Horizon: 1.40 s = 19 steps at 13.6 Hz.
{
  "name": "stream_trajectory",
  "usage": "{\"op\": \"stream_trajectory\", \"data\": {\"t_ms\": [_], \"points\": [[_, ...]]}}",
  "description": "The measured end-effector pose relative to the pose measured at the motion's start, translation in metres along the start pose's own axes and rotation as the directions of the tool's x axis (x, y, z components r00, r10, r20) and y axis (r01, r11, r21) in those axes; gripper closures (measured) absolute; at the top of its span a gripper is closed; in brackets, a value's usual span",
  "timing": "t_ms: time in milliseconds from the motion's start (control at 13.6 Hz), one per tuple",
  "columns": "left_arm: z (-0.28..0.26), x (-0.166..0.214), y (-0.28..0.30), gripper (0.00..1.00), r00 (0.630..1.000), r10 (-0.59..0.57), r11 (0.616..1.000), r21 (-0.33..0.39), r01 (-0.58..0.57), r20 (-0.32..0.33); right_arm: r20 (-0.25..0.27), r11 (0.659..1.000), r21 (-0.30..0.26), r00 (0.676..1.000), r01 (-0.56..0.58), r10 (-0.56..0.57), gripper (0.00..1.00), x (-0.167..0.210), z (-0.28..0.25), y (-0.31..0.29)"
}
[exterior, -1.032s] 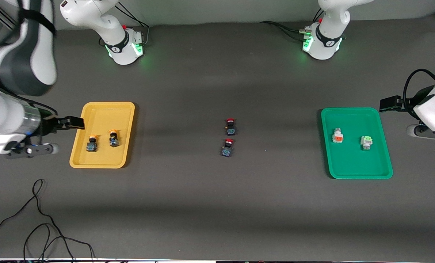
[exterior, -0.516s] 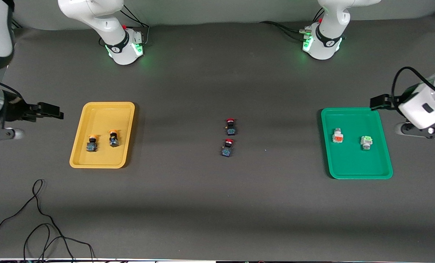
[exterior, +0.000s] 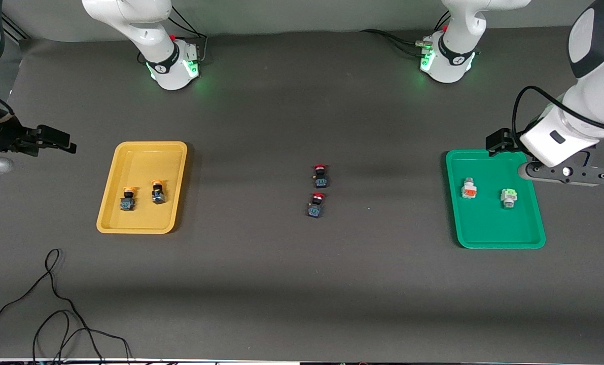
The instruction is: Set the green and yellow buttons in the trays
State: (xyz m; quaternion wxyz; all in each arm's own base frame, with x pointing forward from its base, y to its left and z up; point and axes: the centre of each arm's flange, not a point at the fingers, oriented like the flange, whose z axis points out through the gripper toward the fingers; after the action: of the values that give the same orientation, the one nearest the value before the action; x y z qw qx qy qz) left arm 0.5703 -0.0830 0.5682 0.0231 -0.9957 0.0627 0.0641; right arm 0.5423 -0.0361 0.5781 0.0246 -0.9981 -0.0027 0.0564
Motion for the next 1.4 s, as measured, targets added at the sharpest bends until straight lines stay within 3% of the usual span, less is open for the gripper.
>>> {"op": "stream_trajectory", "data": {"t_ms": [295, 1401], "points": [[0.001, 0.0, -0.008, 0.0, 1.0, -0.015, 1.0, -0.004, 0.015, 0.001, -0.023, 1.0, -0.026, 1.0, 0.003, -0.003, 0.0, -0.002, -0.007, -0.002], [0.004, 0.001, -0.013, 0.0, 1.0, -0.022, 1.0, -0.005, 0.022, 0.002, -0.042, 0.999, -0.032, 0.999, 0.01, -0.011, 0.0, -0.001, -0.015, -0.007]]}}
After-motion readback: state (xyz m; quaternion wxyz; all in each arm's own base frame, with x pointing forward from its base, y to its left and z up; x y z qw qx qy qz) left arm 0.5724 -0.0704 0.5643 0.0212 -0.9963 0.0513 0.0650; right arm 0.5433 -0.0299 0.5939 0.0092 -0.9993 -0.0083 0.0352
